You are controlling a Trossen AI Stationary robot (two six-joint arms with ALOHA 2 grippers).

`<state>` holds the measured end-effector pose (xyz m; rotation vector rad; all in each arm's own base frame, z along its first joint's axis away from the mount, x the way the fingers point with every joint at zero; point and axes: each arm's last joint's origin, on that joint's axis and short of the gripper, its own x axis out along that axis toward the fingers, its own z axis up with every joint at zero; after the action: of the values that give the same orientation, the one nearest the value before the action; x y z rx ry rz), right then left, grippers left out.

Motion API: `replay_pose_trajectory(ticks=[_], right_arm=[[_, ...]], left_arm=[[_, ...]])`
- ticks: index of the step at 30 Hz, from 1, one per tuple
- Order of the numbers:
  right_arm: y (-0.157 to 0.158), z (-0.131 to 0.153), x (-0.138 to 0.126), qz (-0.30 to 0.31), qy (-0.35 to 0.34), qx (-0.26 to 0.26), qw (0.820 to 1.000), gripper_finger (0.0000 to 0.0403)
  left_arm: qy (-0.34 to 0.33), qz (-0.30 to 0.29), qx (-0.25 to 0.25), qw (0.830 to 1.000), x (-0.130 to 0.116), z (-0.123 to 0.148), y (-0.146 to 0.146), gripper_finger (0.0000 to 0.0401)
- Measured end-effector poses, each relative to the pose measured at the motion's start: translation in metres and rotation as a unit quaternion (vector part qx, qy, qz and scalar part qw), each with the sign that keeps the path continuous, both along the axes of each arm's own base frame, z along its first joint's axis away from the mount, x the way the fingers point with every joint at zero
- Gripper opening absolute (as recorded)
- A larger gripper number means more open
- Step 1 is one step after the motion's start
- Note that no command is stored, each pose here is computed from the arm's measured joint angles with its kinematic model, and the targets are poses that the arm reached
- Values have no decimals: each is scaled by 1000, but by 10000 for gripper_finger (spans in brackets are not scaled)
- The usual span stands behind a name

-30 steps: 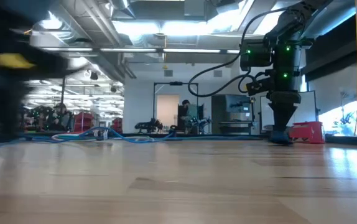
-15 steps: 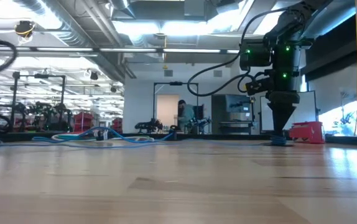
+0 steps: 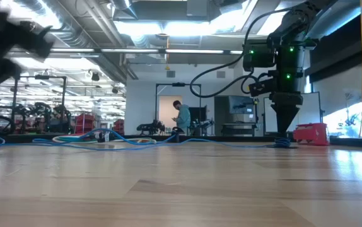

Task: Coil cords
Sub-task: Uncoil the blue wire from the black spool

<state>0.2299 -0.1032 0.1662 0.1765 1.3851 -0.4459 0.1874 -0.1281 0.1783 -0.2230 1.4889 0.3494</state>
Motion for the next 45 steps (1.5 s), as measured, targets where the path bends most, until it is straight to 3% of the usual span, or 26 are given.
replay_pose_trajectory(ticks=[2,5,10,14,19,25,31,36,45], right_arm=[[0,0,0,0,-1,-1,1000,152],[0,0,0,0,-2,-1,1000,152],[0,0,0,0,-1,0,1000,152],[0,0,0,1,0,5,1000,152],[0,0,0,2,-3,7,1000,152],[0,0,1,2,-6,5,1000,152],[-1,1,3,10,-18,-1,1000,152],[-1,1,3,11,-16,-1,1000,152],[-1,1,3,11,-16,-1,1000,152]], left_arm=[[-61,-21,5,998,16,19,1,168],[-159,-59,65,983,37,41,8,165],[-312,-107,188,925,77,61,21,161],[-369,-150,243,885,100,73,33,161],[-422,-141,254,859,116,83,44,161],[-423,-84,255,866,133,75,77,161],[-387,-43,157,907,158,33,131,161],[-344,-30,135,929,173,-14,160,161],[-333,-8,110,936,183,-55,191,161]])
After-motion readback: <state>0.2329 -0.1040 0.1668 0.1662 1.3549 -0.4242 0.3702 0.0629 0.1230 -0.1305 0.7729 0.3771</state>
